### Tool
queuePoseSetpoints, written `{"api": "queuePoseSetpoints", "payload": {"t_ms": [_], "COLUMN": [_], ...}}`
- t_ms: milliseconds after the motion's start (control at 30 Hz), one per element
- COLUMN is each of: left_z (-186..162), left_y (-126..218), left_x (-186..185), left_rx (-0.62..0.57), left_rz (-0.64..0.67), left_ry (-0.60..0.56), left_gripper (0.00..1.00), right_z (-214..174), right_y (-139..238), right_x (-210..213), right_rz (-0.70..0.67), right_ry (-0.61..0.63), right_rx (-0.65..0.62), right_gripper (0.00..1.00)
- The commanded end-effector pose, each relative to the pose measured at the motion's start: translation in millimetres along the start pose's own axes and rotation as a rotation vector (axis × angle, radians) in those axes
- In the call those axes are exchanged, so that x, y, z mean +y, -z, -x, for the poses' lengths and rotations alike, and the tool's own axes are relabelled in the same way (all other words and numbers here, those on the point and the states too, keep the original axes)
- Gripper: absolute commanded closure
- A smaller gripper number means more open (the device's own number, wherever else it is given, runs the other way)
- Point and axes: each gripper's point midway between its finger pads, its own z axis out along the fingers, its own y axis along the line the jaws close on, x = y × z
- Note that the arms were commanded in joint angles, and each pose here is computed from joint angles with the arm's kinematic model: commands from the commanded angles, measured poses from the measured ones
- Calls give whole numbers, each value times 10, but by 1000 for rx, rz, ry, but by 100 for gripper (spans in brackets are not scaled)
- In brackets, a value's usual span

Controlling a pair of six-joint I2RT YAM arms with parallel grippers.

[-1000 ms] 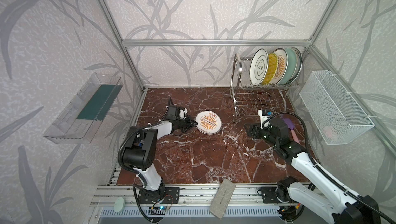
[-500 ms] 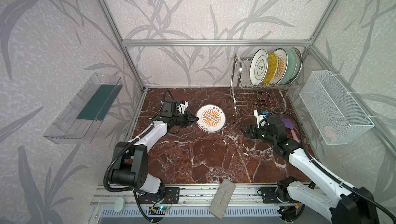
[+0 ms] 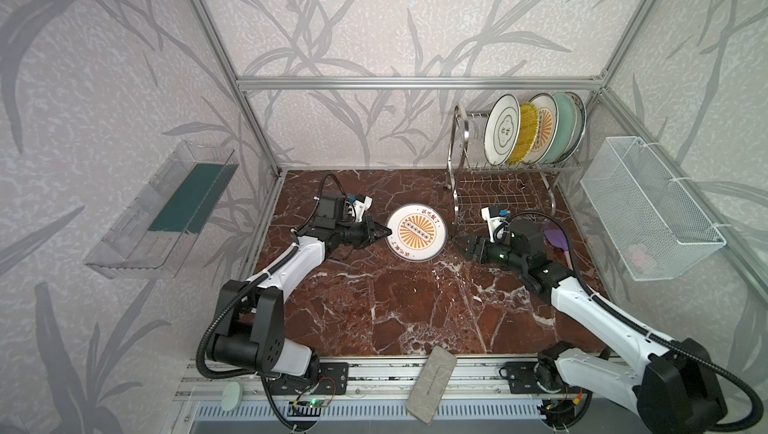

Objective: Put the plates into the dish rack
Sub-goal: 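Move the upright plate toward the right gripper while the right gripper approaches, then close the right gripper on the plate's rim opposite the left gripper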

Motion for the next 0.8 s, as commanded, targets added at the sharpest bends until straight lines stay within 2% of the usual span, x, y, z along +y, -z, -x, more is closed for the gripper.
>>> {"api": "queuePoseSetpoints", "payload": {"t_ms": [0, 167, 367, 767], "left_z": [-16, -46, -64, -99], "left_y": [72, 78, 84, 96], "left_x": [-280, -382, -473, -575], "left_rx": [-8, -2, -1, -1], "left_rz": [-85, -116, -141, -180], "left_ry": [-95, -121, -136, -157], "left_gripper": [100, 100, 100, 100], "right_z": [253, 281, 218, 153], "right_y": [-25, -124, -249, -391], "right_x": [171, 220, 351, 597], "right_rz": [42, 71, 132, 214], "right_ry": [1, -24, -51, -52], "right_rx": [-61, -58, -31, -4], "right_gripper": [24, 27, 38, 68]}}
